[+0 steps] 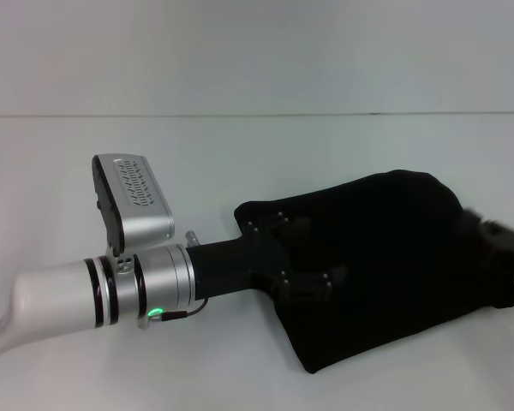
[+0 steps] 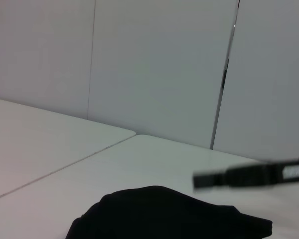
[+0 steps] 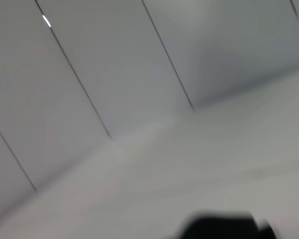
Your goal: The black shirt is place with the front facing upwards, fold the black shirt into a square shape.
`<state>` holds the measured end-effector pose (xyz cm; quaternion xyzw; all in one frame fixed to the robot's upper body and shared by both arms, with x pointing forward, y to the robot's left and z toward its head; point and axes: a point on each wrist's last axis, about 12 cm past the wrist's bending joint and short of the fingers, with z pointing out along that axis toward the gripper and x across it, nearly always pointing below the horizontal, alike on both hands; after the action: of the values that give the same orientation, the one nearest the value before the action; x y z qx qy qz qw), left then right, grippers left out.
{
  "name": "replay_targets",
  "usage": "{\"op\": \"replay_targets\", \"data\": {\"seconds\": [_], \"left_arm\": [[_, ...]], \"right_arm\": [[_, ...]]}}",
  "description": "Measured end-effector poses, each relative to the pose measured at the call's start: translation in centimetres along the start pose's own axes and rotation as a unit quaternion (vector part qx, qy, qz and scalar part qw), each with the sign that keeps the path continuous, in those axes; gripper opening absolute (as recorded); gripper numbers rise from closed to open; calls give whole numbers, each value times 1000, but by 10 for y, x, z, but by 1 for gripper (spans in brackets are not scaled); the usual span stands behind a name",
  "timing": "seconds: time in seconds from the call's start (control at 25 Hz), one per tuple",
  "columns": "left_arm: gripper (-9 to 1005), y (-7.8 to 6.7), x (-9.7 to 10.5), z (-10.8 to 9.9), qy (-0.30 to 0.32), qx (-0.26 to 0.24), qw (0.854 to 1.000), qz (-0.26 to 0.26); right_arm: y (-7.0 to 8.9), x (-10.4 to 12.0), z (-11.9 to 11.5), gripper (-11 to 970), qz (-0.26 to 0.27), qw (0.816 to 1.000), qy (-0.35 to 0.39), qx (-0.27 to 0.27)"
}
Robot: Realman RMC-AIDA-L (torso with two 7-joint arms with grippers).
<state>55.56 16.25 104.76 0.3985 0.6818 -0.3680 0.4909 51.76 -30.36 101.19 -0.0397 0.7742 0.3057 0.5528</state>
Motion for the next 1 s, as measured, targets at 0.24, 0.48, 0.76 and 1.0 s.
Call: {"op": "replay_targets", "data": {"seconds": [0.24, 0.48, 0.76, 1.0], "left_arm": [[927, 0, 1, -1, -1, 0, 1000, -1], [927, 0, -1, 0, -1, 2, 1000, 0], [926, -1, 0, 0, -1, 2, 1000, -1], [926, -2, 1, 0, 1, 3, 1000, -4]], "right_arm": [[-9, 12, 4, 9, -7, 998, 39, 53], [-11, 12, -8, 7, -5, 998, -9, 69], [1, 13, -38, 6, 14, 998, -67, 9], [13, 26, -42, 4, 31, 998, -37, -32]]}}
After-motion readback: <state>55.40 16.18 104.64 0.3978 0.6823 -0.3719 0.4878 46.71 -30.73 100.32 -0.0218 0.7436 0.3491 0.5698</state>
